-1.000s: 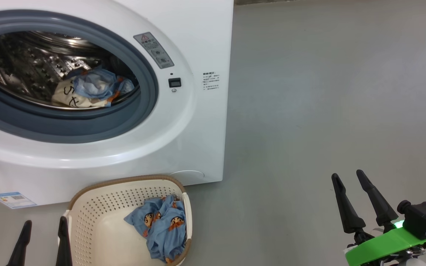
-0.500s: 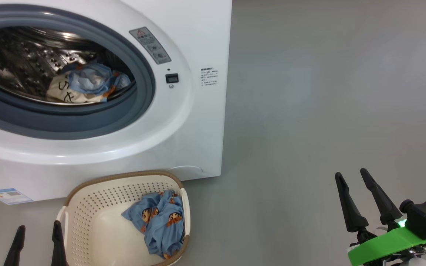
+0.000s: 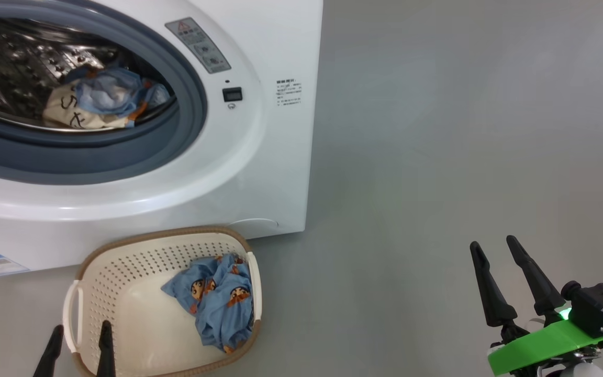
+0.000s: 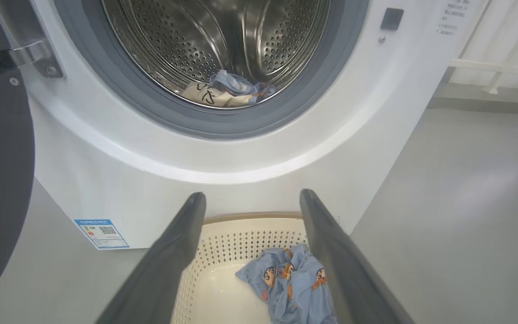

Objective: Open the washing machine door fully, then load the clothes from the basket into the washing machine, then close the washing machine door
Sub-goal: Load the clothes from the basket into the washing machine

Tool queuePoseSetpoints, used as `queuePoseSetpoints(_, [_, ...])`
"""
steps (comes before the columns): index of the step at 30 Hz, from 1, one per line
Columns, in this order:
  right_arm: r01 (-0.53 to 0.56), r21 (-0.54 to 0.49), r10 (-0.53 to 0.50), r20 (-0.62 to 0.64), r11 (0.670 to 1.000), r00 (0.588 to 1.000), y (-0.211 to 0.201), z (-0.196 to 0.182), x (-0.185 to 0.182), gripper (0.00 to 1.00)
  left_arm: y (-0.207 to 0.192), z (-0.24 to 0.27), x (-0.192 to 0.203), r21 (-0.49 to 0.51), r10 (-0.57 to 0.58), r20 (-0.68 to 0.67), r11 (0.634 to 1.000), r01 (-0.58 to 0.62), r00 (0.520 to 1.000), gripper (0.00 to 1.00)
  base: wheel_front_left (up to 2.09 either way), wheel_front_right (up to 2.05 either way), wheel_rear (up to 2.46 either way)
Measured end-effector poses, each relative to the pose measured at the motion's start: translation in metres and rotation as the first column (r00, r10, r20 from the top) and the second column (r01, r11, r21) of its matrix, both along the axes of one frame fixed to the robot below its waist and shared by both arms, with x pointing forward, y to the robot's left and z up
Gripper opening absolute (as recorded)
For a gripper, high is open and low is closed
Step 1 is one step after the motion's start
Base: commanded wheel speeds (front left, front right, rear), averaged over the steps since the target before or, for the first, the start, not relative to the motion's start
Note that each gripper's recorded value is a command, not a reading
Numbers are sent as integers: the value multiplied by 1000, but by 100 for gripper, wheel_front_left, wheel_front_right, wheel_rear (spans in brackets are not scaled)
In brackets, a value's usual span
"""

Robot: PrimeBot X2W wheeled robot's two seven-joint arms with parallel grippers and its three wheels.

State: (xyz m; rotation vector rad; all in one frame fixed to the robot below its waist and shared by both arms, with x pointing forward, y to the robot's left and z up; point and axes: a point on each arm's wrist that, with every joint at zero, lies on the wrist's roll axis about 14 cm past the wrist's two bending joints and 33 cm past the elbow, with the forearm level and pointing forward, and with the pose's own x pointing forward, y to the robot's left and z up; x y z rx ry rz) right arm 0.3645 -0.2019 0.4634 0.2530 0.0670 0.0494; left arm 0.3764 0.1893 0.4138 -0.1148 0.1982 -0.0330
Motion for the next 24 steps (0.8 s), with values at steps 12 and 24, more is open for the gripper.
queuePoseSetpoints(12, [26, 25, -26, -32, 999, 999, 3, -14, 16, 100, -32, -58, 32, -29, -131, -161, 991, 128, 978, 100, 0, 0, 0])
queuePoseSetpoints(24, [49, 32, -47, -62, 998, 997, 2, -29, 34, 100, -68, -125, 48, -48, -273, -352, 960, 274, 895, 100, 0, 0, 0])
